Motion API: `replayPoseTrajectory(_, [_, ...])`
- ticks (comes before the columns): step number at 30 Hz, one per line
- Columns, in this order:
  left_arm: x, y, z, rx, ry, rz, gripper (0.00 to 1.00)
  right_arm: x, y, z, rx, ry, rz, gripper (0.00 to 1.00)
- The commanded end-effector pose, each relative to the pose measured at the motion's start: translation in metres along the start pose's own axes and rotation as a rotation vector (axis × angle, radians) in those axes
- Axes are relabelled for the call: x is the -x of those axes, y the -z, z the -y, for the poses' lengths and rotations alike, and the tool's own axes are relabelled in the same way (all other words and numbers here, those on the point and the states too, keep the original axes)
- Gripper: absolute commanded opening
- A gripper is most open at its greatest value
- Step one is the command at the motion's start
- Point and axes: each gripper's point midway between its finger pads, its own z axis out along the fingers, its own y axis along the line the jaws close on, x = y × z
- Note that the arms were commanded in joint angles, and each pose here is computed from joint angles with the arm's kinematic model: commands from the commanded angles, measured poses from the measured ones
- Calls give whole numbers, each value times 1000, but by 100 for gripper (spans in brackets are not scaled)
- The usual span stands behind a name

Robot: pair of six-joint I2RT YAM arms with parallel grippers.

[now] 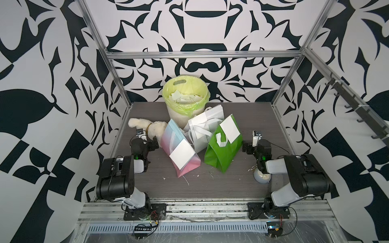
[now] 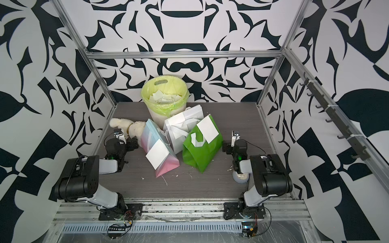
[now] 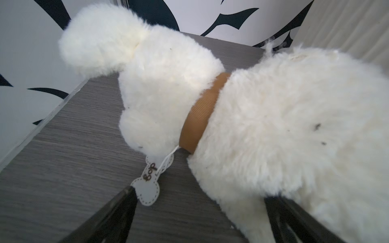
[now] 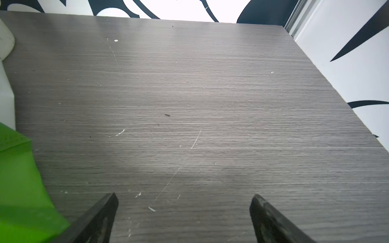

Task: Shred takeout receipts and throw away
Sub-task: Tear off the takeout receipt from the takeout bag.

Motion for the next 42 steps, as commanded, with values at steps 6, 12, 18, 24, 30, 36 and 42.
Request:
replayPoseTrajectory(6, [9, -2, 2, -14, 1, 25, 99, 27, -1, 2, -12, 4, 81, 100])
replayPoseTrajectory(12, [10, -2, 2, -13, 1, 26, 99, 27, -1, 2, -11, 3, 82, 100])
replayPoseTrajectory(18, [10, -2, 2, -14, 1, 26, 99, 26, -1, 2, -12, 3, 80, 100])
replayPoseTrajectory(24, [10, -2, 2, -14, 0, 27, 99, 27, -1, 2, -12, 3, 81, 100])
replayPoseTrajectory(30, [14, 2, 3, -18, -1, 51, 99, 41, 13, 13, -72, -24, 100, 100])
replayPoseTrajectory(36, [55, 52, -8, 82, 118, 105, 99, 52, 70, 43, -230, -152, 7, 100])
replayPoseTrajectory(42, [106, 125, -1, 81, 425, 144, 99, 62, 138, 39, -205, -426, -88, 100])
